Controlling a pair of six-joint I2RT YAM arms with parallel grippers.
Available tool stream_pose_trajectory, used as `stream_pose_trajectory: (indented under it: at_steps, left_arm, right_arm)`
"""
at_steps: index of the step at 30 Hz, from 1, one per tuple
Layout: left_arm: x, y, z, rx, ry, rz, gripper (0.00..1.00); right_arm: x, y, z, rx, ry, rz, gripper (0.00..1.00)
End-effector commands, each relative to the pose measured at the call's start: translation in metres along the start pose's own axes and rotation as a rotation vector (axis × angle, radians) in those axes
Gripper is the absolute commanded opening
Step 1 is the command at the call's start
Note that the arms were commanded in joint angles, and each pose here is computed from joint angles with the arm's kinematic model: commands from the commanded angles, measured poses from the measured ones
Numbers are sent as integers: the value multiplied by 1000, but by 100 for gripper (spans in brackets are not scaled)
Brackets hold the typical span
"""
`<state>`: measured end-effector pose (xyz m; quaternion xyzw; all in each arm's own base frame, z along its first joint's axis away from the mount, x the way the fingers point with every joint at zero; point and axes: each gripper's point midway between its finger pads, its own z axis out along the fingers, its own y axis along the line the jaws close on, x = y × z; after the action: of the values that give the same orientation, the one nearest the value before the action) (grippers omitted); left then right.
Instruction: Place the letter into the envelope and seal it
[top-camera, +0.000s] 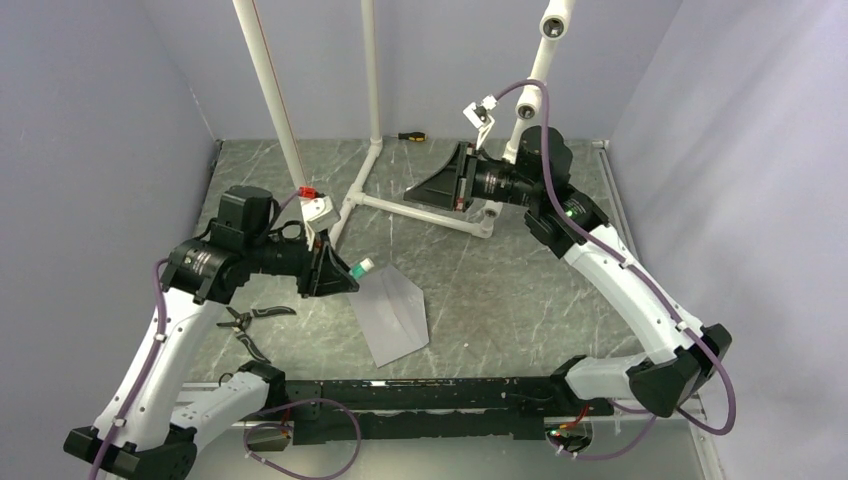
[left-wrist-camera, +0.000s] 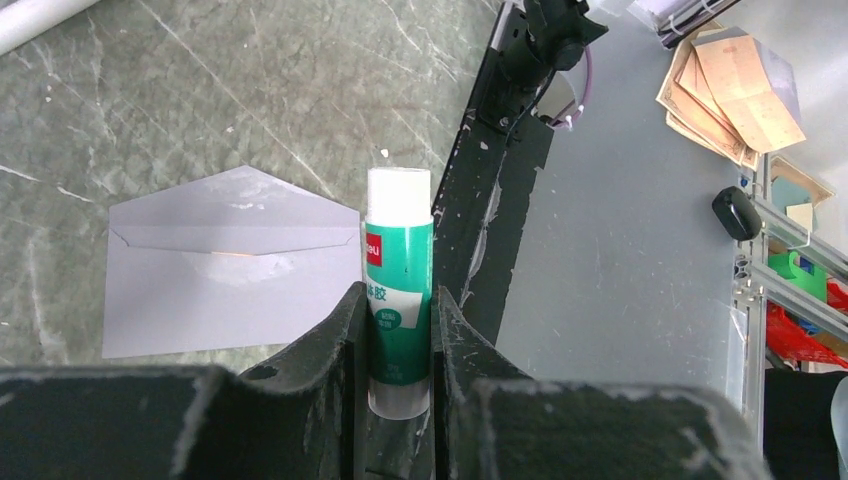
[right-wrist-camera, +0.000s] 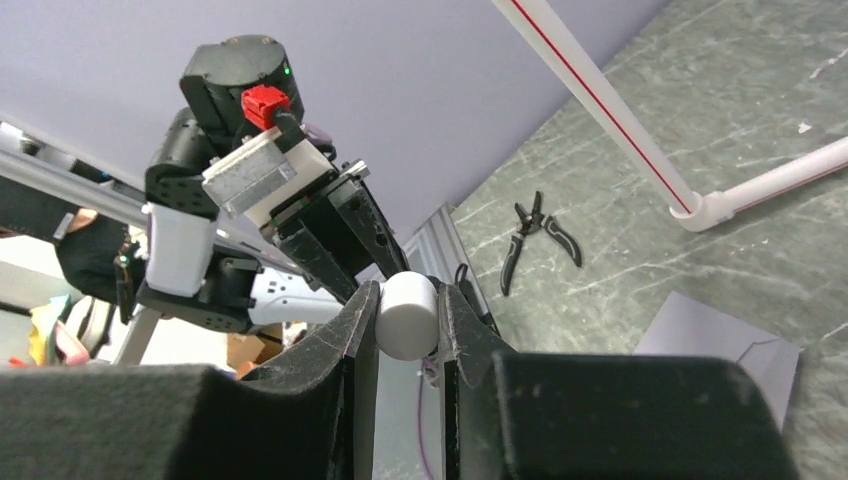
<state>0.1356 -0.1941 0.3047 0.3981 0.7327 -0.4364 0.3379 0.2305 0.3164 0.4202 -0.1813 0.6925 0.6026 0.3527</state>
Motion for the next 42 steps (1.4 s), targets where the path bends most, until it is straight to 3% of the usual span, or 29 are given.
stream_pose_trajectory:
  at_steps: [1,13,17,26,42]
  left_arm:
    - [-10,3,-1,-14,-12,30,3]
    - [-33,36,5,-153,-112,26,2]
    - [-39,40,9,-162,-156,-7,3]
    - [-40,47,22,-122,-172,-74,3]
    - [-40,56,35,-80,-162,-120,3]
  right_arm:
    - [7,-15,6,86,34,-64,0]
    - [113,-198,-21,959,342,-146,0]
    - [137,-239,-33,1115,395,-158,0]
    - [182,-309,-29,1221,495,-181,1]
    - [215,-351,-31,1200,508,-99,21]
